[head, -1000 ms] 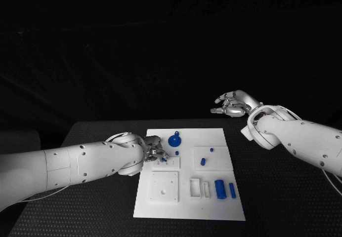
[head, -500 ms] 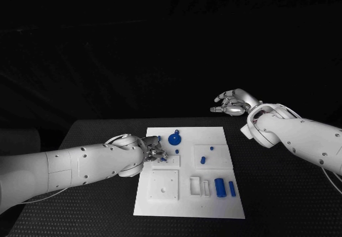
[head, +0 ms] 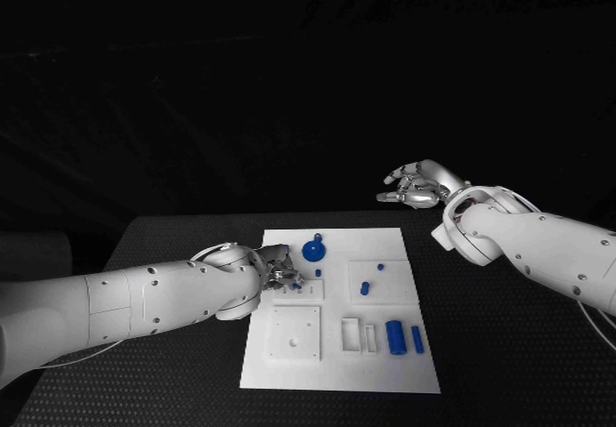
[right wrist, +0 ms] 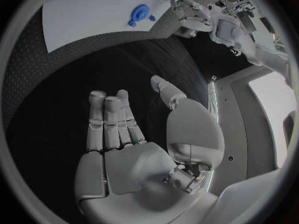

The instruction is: Assemble the parts on the task board

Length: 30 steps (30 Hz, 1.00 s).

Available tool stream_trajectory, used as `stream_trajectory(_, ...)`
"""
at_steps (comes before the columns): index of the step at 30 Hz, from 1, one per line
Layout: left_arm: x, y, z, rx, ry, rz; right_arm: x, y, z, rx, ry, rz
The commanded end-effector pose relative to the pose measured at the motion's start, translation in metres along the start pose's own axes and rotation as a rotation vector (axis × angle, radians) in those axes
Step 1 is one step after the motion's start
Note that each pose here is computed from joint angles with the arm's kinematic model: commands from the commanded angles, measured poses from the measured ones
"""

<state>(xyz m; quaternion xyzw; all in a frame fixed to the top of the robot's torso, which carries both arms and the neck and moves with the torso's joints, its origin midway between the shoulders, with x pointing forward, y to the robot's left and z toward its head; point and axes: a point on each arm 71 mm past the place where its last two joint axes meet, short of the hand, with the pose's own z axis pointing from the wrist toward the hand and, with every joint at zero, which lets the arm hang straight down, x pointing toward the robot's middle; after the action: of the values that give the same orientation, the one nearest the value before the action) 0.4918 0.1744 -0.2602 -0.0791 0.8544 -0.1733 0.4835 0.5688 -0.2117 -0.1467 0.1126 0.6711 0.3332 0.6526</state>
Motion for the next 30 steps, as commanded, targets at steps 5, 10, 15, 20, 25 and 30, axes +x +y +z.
stream_trajectory(5, 0.0044, -0.0026, 0.0012, 0.014, 0.015, 0.012, 0.001, 0.0008, 0.0005, -0.004, 0.015, -0.003)
stream_trajectory(10, 0.0055, -0.0024, 0.0013, 0.012, 0.019, 0.013, 0.0013, 0.001, 0.0006, -0.004, 0.017, -0.003)
stream_trajectory(15, 0.0056, -0.0021, 0.0016, 0.01, 0.023, 0.015, 0.0017, 0.0015, 0.0006, -0.005, 0.018, -0.002)
stream_trajectory(20, 0.0061, -0.0012, 0.0023, 0.007, 0.022, 0.015, 0.002, 0.0019, 0.0008, -0.006, 0.019, -0.002)
stream_trajectory(25, 0.008, -0.0005, 0.0026, 0.004, 0.034, 0.019, 0.002, 0.0017, 0.0009, -0.006, 0.02, -0.002)
stream_trajectory(30, 0.0083, -0.0001, 0.0026, 0.002, 0.037, 0.02, 0.0025, 0.002, 0.0012, -0.007, 0.021, -0.002)
